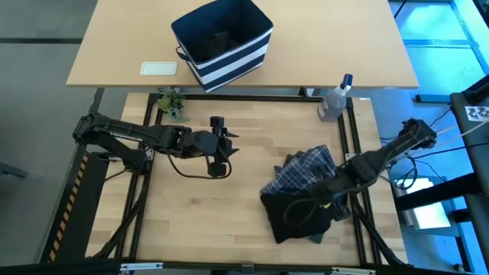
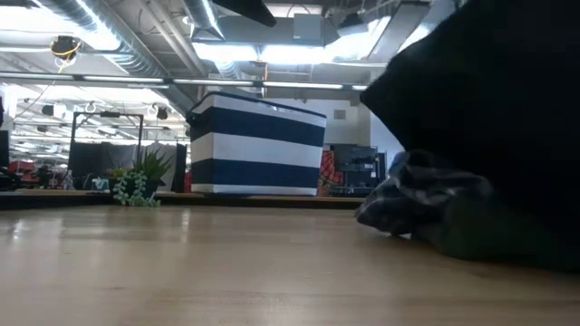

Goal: Fold Laundry from Bin
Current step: Stack the folded black shirt on top of the folded blue checkered pants

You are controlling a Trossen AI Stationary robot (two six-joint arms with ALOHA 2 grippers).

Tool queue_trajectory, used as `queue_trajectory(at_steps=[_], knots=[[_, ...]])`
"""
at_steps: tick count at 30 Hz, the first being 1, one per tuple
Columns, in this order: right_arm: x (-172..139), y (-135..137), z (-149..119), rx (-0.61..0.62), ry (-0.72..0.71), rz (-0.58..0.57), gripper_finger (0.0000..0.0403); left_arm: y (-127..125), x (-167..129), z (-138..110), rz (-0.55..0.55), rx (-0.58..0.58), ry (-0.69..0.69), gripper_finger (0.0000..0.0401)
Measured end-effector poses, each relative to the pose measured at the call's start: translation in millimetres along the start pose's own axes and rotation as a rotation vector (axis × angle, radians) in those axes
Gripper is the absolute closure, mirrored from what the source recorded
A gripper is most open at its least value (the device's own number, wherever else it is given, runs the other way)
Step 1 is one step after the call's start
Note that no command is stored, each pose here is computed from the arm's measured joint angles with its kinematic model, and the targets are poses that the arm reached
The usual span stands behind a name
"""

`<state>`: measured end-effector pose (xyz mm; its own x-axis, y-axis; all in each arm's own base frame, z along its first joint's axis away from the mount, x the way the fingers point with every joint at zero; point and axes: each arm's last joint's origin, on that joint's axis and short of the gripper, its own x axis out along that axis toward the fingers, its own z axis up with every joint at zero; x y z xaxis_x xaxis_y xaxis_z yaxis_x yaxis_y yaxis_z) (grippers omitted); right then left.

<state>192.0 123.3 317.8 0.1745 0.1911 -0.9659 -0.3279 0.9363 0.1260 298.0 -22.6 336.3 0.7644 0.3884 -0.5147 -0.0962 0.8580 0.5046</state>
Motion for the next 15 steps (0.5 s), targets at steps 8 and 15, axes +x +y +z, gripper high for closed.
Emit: queue_trajectory(at_steps=[8, 15], knots=[[-4, -27, -20, -0.003, -0.120, -0.013, 0.0362, 2, 1, 0, 0.007, -0.021, 0.000, 0.0202], [-11, -25, -20, 0.086, -0.126, 0.073, 0.0362, 4, 2, -1, 0.012, -0.027, 0.004, 0.0202]])
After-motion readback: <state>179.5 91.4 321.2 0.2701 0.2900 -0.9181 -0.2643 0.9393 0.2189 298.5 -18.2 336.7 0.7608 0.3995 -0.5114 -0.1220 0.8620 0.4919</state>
